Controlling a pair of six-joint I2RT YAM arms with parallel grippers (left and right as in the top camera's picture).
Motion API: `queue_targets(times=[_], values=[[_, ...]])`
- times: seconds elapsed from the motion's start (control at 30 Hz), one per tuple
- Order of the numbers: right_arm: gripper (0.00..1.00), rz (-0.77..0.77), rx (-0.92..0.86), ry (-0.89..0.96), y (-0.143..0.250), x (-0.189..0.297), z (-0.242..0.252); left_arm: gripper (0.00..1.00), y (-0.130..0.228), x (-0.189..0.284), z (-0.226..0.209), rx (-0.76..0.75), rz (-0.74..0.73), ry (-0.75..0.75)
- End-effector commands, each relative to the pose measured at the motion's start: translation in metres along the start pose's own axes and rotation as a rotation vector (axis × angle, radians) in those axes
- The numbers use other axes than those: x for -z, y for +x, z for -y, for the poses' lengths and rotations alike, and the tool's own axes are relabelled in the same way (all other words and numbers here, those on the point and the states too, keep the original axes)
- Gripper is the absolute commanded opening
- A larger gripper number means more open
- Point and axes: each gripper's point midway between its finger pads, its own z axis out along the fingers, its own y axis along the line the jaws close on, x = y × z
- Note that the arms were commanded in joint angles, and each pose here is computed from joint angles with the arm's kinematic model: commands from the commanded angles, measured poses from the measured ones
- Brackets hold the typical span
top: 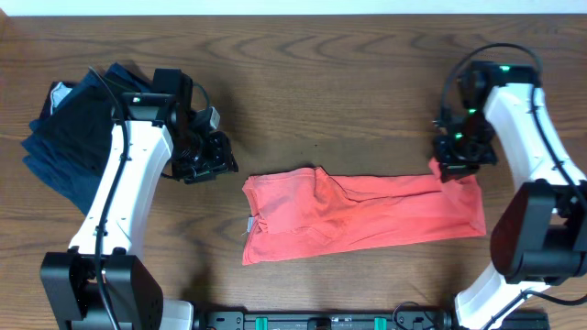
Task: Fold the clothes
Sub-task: 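Grasp the strip's right end with the right gripper and fold it leftward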
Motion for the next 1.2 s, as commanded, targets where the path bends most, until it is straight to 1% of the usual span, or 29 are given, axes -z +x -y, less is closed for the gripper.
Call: queue_targets(times=[0.0, 0.17, 0.2, 0.23, 0.27, 0.3, 0.37, 0.43, 0.47, 0.53, 0.6, 0.67, 0.7, 0.73, 0.77, 0.9, 1.03, 1.1, 1.17], values=[[0.03, 0.022, -0.010, 0.021, 0.002, 0.003, -0.015, 0.50, -0.001, 0.002, -0.002, 0.007, 0.003, -0.012], [0.04, 0.030, 0.055, -0.021, 0.000, 0.000, -0.046, 0.50, -0.001, 0.002, -0.002, 0.007, 0.002, -0.012], [0.07, 0.036, 0.070, -0.035, -0.001, 0.000, -0.053, 0.50, -0.001, 0.002, -0.002, 0.007, 0.002, -0.012], [0.12, 0.037, 0.083, -0.044, -0.001, 0.000, -0.058, 0.50, -0.001, 0.002, -0.002, 0.007, 0.002, -0.012], [0.24, 0.035, 0.094, -0.047, -0.001, -0.001, -0.063, 0.50, -0.001, 0.002, -0.002, 0.007, 0.002, -0.012], [0.34, 0.032, 0.103, -0.048, 0.000, -0.001, -0.066, 0.50, -0.001, 0.002, -0.002, 0.007, 0.002, -0.012], [0.43, 0.015, 0.120, -0.056, 0.005, -0.002, -0.073, 0.50, -0.001, 0.002, -0.002, 0.008, -0.001, -0.013], [0.47, -0.005, 0.131, -0.072, 0.010, -0.002, -0.080, 0.51, 0.000, 0.002, -0.002, 0.009, -0.004, -0.014], [0.48, -0.014, 0.138, -0.070, 0.013, -0.002, -0.081, 0.51, 0.000, 0.002, -0.002, 0.009, -0.005, -0.014], [0.46, -0.017, 0.138, -0.049, 0.014, -0.002, -0.077, 0.53, 0.000, 0.002, -0.002, 0.009, -0.005, -0.014], [0.45, -0.012, 0.093, 0.018, 0.012, -0.002, -0.064, 0.55, 0.000, 0.002, -0.002, 0.009, -0.005, -0.014], [0.48, 0.010, -0.016, 0.170, 0.008, 0.001, -0.034, 0.60, 0.001, 0.001, -0.003, 0.010, -0.007, -0.014], [0.52, 0.030, -0.062, 0.234, 0.005, 0.003, -0.022, 0.63, 0.002, 0.000, -0.003, 0.011, -0.011, -0.015], [0.54, 0.042, -0.074, 0.255, 0.002, 0.004, -0.017, 0.64, 0.003, -0.001, -0.003, 0.013, -0.014, -0.015], [0.56, 0.051, -0.079, 0.254, 0.000, 0.004, -0.015, 0.68, 0.004, -0.002, -0.004, 0.014, -0.018, -0.016], [0.56, 0.058, -0.085, 0.240, -0.002, 0.004, -0.016, 0.73, 0.009, -0.014, -0.007, 0.021, -0.045, -0.010], [0.56, 0.077, -0.113, 0.237, -0.006, 0.004, -0.016, 0.81, 0.015, -0.038, -0.002, 0.013, -0.068, 0.053], [0.57, 0.082, -0.117, 0.235, -0.007, 0.004, -0.016, 0.82, 0.019, -0.052, 0.001, 0.000, -0.079, 0.077], [0.57, 0.087, -0.117, 0.232, -0.008, 0.004, -0.017, 0.90, 0.025, -0.069, 0.003, -0.021, -0.091, 0.091]])
